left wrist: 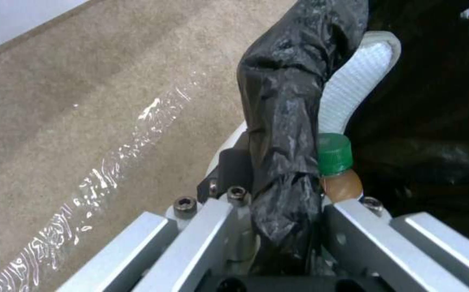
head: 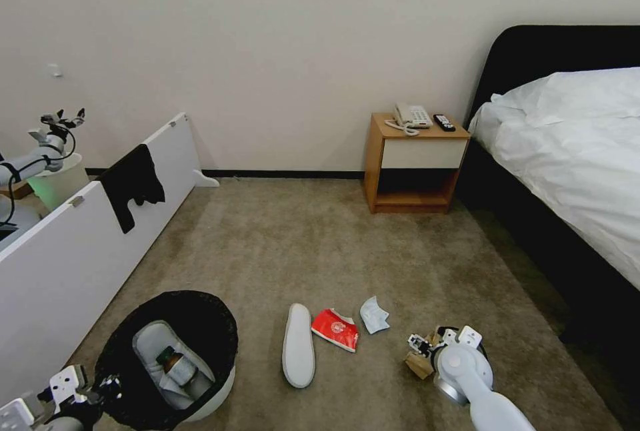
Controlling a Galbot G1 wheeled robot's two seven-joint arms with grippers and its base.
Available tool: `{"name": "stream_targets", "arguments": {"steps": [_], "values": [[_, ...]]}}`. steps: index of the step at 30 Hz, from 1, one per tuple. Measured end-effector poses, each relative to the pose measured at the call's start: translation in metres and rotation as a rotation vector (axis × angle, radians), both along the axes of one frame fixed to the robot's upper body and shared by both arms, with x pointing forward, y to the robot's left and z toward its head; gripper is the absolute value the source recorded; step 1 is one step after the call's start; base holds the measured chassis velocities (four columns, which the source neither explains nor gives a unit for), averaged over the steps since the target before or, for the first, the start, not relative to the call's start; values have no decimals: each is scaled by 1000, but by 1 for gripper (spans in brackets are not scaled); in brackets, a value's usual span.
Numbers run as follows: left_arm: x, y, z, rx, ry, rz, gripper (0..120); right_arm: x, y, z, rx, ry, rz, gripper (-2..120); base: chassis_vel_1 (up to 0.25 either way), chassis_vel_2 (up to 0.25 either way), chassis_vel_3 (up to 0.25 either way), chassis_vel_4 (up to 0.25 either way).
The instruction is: Pick up the trash bin, then pick up the garbage from the floor and place it into the trash bin.
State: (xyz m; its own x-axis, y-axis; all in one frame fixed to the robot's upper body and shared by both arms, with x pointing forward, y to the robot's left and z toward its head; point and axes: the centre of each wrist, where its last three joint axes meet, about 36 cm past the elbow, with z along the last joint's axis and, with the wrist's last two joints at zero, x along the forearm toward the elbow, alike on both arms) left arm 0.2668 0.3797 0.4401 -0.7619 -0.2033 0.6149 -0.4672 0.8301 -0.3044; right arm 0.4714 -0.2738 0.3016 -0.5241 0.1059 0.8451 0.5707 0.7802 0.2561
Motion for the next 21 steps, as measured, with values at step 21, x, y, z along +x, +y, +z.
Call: {"name": "stream_targets", "arguments": {"steps": [21], "values": [[0,-3,-1,-10,-1,-6,1,14,-4,-24,1,12,-25,100,0,0,0,0]]}}
